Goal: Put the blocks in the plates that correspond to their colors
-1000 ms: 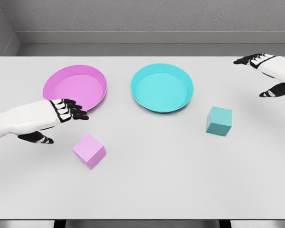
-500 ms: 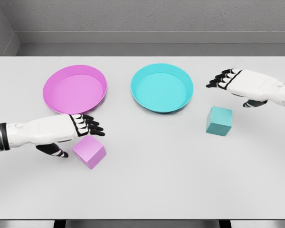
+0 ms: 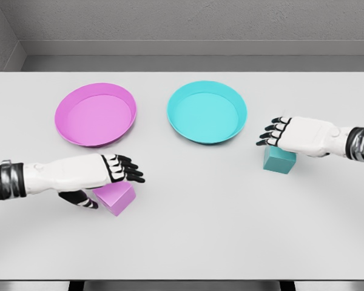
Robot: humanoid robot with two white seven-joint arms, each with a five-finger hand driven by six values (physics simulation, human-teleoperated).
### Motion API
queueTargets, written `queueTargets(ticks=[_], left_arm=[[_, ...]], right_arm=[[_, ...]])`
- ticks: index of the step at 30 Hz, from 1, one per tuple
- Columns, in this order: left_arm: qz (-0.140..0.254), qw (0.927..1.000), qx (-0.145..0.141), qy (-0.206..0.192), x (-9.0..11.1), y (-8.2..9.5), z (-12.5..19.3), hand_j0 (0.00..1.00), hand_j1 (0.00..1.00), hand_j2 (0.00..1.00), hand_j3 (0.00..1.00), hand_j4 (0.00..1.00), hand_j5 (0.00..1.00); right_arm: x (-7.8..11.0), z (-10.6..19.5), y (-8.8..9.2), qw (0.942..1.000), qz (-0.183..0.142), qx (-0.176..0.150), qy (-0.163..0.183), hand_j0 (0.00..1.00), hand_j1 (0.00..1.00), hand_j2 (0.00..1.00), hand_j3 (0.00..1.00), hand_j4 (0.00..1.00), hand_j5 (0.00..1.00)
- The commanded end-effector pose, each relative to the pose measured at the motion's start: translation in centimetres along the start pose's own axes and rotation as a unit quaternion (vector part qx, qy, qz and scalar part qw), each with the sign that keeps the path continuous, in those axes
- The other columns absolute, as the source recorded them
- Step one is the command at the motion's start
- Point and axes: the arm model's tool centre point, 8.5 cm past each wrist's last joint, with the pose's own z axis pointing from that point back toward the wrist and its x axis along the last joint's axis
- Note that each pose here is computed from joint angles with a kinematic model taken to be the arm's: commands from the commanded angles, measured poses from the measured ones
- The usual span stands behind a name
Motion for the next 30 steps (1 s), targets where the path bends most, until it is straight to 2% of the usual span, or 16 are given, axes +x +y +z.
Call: queueTargets(ticks=[1, 3, 6, 13, 20, 22, 27, 30], left_arm=[[0.005, 1.0000, -0.005, -0.003, 0.1, -0.3, -0.2, 1.00, 1.00, 1.00, 1.00, 1.00, 1.00], [0.005, 1.0000, -0.006, -0.001, 0.0, -0.4, -0.3, 1.00, 1.00, 1.00, 1.00, 1.00, 1.00], [-0.005, 0.9998, -0.015, -0.007, 0.2, -0.9, -1.2, 1.00, 1.00, 1.00, 1.00, 1.00, 1.00], [0.000, 0.9999, -0.017, 0.004, -0.6, -1.1, -1.0, 1.00, 1.00, 1.00, 1.00, 1.00, 1.00], [0.002, 0.9998, -0.018, 0.008, -0.9, -1.2, -0.9, 1.00, 1.00, 1.00, 1.00, 1.00, 1.00], [0.002, 0.9998, -0.018, 0.009, -0.9, -1.2, -0.9, 0.98, 0.98, 0.98, 0.98, 0.98, 0.98], [0.002, 0.9996, -0.026, 0.009, -0.9, -1.3, -0.8, 0.87, 0.87, 0.87, 0.87, 0.87, 0.87], [-0.004, 0.9995, -0.029, 0.011, -0.9, -1.4, -0.8, 0.83, 0.83, 0.83, 0.83, 0.83, 0.83]], right_arm=[[0.5, -0.4, 0.3, 0.9999, 0.006, 0.009, -0.005, 1.00, 1.00, 1.00, 1.00, 1.00, 1.00], [1.0, -0.4, -0.4, 0.9998, 0.015, 0.001, -0.010, 1.00, 1.00, 1.00, 1.00, 1.00, 1.00], [1.1, -0.5, -0.4, 0.9998, 0.018, 0.001, -0.010, 1.00, 1.00, 1.00, 1.00, 1.00, 1.00], [2.0, -1.6, 1.0, 0.9978, 0.051, 0.041, -0.009, 1.00, 1.00, 1.00, 1.00, 1.00, 1.00], [1.6, -1.6, 1.1, 0.9973, 0.056, 0.047, -0.001, 0.99, 0.99, 0.99, 0.99, 0.99, 0.99], [1.4, -1.6, 1.3, 0.9973, 0.053, 0.050, 0.001, 0.91, 0.91, 0.91, 0.91, 0.91, 0.91], [1.8, -2.2, 0.9, 0.9979, 0.051, 0.041, -0.005, 0.78, 0.78, 0.78, 0.78, 0.78, 0.78], [2.1, -2.5, 0.8, 0.9981, 0.049, 0.036, -0.008, 0.73, 0.73, 0.73, 0.73, 0.73, 0.73]])
